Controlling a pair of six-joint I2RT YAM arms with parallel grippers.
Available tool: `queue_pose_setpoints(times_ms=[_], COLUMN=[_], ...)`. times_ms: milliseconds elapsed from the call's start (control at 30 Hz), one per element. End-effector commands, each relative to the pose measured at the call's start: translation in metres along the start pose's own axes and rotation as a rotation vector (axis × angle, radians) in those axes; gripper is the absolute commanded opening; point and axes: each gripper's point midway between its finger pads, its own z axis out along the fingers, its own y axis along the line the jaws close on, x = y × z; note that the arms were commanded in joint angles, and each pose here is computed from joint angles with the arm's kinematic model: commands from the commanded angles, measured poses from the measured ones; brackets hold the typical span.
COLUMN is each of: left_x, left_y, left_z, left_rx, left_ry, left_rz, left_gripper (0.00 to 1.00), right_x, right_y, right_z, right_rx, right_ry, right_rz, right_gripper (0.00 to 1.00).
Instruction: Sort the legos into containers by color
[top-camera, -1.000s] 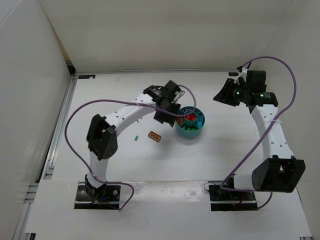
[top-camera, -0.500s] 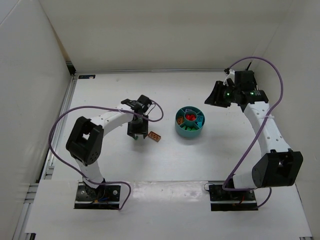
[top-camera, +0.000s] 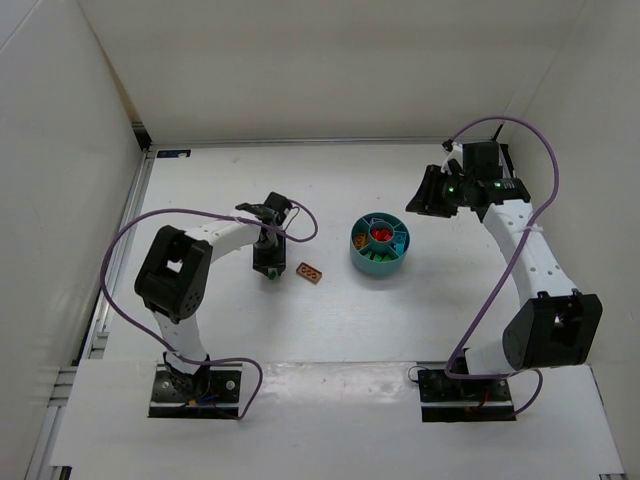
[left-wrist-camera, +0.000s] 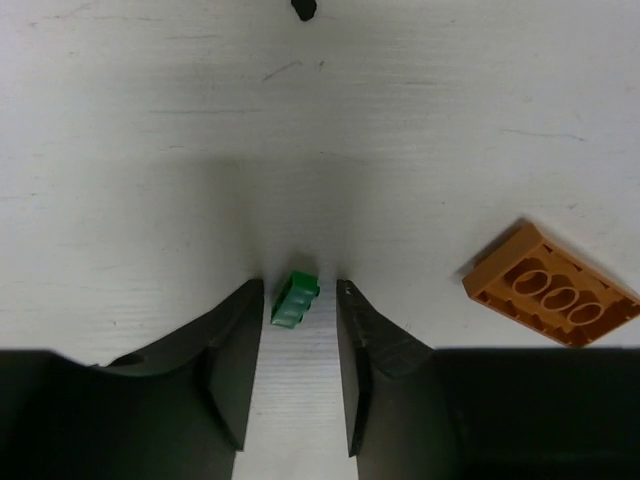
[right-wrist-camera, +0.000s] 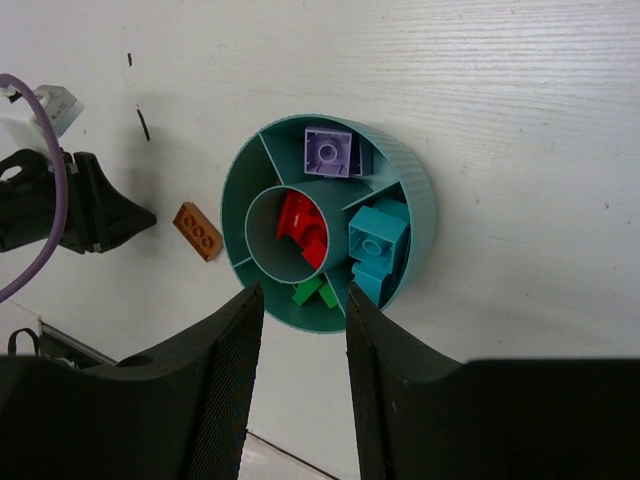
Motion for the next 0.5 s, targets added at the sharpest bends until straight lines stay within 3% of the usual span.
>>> queue_pose_setpoints(times_ms=[0, 200, 367, 467], left_x=[-0.001, 0.011, 0.015, 0.007], left_y=[-0.003, 0.004, 0.005, -0.003], left_z=[0.004, 0.003, 0.006, 0.001], left_rx=[0.029, 0.016, 0.009, 0.030], left_ry=[-0.002, 0.010, 0.026, 0.011], left_rz=[0.013, 0.008, 0.005, 0.015], left_gripper=[0.45, 0.40, 0.22, 0.17], right_x=[-0.010, -0.012, -0.012, -0.012], right_y=[0.005, 0.002, 0.005, 0.005], right_z=[-0.008, -0.008, -0.007, -0.008], right_rx=[-0.005, 0.001, -0.005, -0.005], right_ry=[-0.027, -0.032, -0.031, -0.033], right_rz=[-0.025, -0.019, -0.021, -0.023], right_gripper=[0.42, 0.42, 0.42, 0.42])
